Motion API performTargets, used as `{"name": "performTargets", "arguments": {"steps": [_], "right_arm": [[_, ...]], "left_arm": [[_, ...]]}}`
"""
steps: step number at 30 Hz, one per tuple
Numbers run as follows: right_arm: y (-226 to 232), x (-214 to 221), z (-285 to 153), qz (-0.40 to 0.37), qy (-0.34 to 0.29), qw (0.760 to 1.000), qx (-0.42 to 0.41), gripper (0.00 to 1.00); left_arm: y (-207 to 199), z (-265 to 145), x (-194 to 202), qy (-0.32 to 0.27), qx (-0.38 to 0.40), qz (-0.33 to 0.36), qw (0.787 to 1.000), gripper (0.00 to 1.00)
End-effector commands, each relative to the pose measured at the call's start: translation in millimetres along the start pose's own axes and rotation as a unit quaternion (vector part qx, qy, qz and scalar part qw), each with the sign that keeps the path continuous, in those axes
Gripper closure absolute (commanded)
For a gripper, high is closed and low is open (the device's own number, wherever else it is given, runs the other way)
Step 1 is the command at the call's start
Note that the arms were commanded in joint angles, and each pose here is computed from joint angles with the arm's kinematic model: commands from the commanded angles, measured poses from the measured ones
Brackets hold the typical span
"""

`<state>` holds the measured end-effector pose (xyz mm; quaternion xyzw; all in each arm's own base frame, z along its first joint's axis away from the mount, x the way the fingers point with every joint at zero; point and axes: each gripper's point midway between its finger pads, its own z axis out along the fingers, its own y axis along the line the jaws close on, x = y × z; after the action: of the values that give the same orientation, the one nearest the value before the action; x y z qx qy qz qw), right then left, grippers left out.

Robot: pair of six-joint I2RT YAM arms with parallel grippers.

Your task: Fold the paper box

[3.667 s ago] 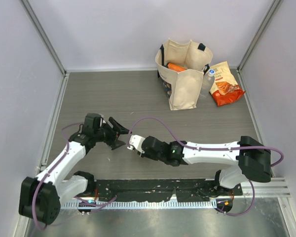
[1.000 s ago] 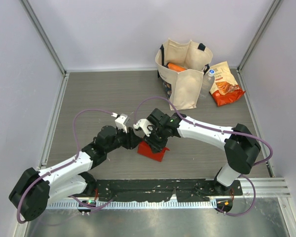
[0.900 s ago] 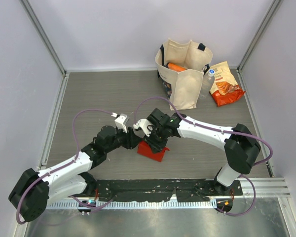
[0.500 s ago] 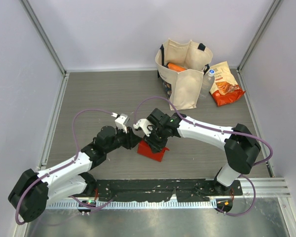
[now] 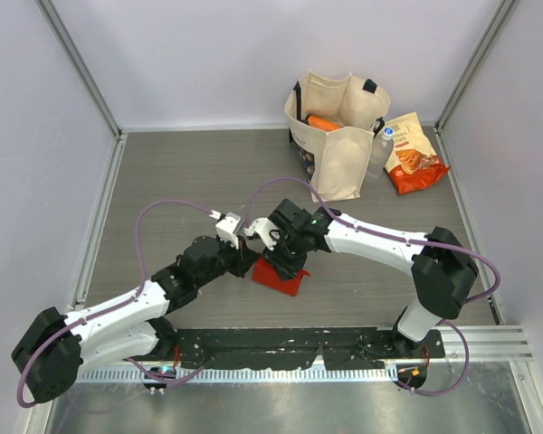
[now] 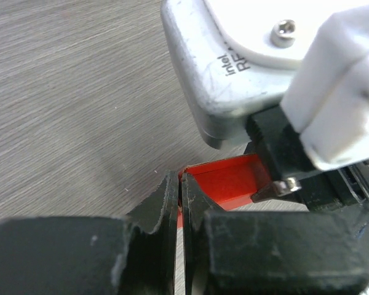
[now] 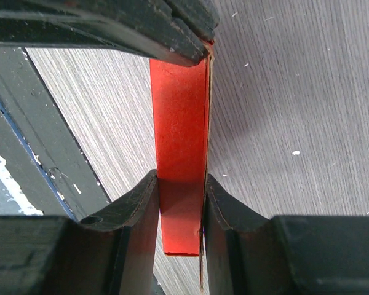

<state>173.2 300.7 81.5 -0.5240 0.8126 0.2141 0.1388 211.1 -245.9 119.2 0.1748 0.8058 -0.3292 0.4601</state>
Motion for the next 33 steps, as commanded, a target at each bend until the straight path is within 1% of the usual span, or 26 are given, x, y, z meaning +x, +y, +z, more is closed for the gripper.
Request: {"name": "performTargets", "arguments": {"steps": [1, 4, 6, 7, 12, 23, 29, 33], "right_arm": [[-7.4, -32.8, -10.0, -0.011, -0.048, 0.999, 0.022, 0.76], [-9.2, -33.6, -9.4, -0.009, -0.047, 0.999, 0.027, 0.76], [-11.2, -36.0, -9.6, -0.007, -0.048, 0.998, 0.03, 0.76], [-10.8, -36.7, -9.0, -0.008, -0.048, 0.998, 0.031, 0.76], [-15.3, -39.6, -10.8, -0.01, -0.054, 0.998, 0.043, 0.75], [-25.3, -47.6, -4.5, -0.007, -0.056, 0.996, 0.064, 0.71], [-30.5, -51.7, -7.3, -0.002, -0.068, 0.994, 0.087, 0.7], [-31.1, -51.4, -6.7, -0.006, -0.072, 0.992, 0.099, 0.68]], "left_arm": [[0.0, -1.2, -20.8, -0.045, -0.027, 0.021, 0.998, 0.93], [1.3, -0.2, -14.3, -0.046, -0.036, 0.02, 0.998, 0.94], [-0.7, 0.6, -13.0, -0.05, -0.038, 0.018, 0.998, 0.99], [0.0, 0.7, -10.8, -0.049, -0.042, 0.017, 0.998, 1.0], [6.8, -0.7, -4.4, -0.054, -0.062, 0.022, 0.996, 1.0], [12.5, -5.2, 9.4, -0.083, -0.08, -0.007, 0.993, 1.0], [16.2, -6.9, 14.4, -0.097, -0.101, -0.014, 0.99, 1.0], [22.2, -8.3, 17.7, -0.099, -0.115, -0.012, 0.988, 1.0]]}}
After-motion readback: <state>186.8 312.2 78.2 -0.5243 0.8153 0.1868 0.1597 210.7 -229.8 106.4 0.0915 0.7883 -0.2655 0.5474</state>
